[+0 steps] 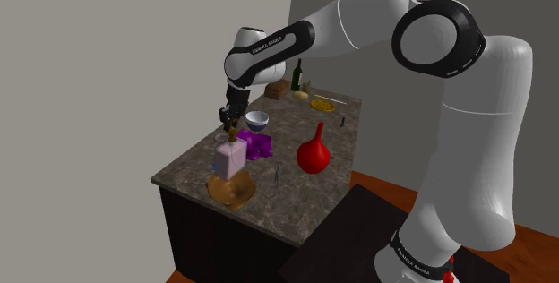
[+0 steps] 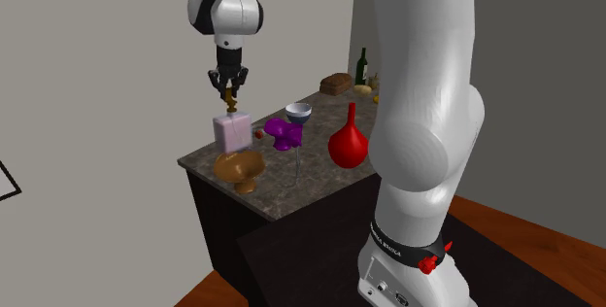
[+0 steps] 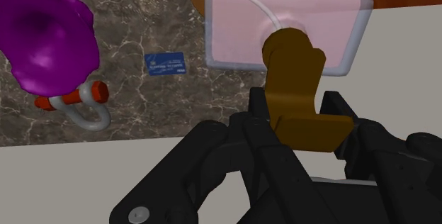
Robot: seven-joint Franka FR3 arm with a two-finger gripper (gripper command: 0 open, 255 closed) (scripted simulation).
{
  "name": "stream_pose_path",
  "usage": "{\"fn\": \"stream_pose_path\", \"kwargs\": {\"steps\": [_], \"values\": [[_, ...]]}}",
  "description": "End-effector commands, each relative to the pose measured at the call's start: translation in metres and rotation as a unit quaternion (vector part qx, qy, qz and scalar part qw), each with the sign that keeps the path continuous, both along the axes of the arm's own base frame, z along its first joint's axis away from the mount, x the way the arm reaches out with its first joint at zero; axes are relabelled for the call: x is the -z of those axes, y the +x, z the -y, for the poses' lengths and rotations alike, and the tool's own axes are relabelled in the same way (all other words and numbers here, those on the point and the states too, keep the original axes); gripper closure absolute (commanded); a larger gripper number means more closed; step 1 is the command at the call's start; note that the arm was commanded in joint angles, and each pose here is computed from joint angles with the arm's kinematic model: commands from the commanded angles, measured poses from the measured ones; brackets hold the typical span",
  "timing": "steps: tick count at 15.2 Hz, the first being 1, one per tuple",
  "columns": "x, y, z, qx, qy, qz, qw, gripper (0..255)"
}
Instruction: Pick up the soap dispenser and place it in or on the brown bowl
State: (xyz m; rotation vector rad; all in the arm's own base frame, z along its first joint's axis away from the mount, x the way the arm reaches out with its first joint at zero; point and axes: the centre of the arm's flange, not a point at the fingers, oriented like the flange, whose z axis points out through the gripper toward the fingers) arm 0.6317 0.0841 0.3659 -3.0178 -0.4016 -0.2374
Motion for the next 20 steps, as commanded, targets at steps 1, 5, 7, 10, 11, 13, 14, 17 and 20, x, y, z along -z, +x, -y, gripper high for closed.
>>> {"fn": "stream_pose_path", "kwargs": {"steps": [1, 5, 7, 10, 11, 13, 14, 17, 20], "values": [[0.01, 0.0, -0.001, 0.0, 0.0, 0.0, 1.0, 255], [0.031, 0.0, -0.001, 0.0, 0.0, 0.0, 1.0, 255], [0.041, 0.0, -0.001, 0.0, 0.0, 0.0, 1.0, 255], [0.042, 0.0, -0.001, 0.0, 0.0, 0.0, 1.0, 255], [0.042, 0.0, -0.001, 0.0, 0.0, 0.0, 1.0, 255], [0.042, 0.0, -0.001, 0.0, 0.0, 0.0, 1.0, 255], [0.042, 0.0, -0.001, 0.0, 0.0, 0.0, 1.0, 255], [0.042, 0.0, -0.001, 0.0, 0.0, 0.0, 1.0, 0], [0.042, 0.0, -0.001, 0.0, 0.0, 0.0, 1.0, 0]]}}
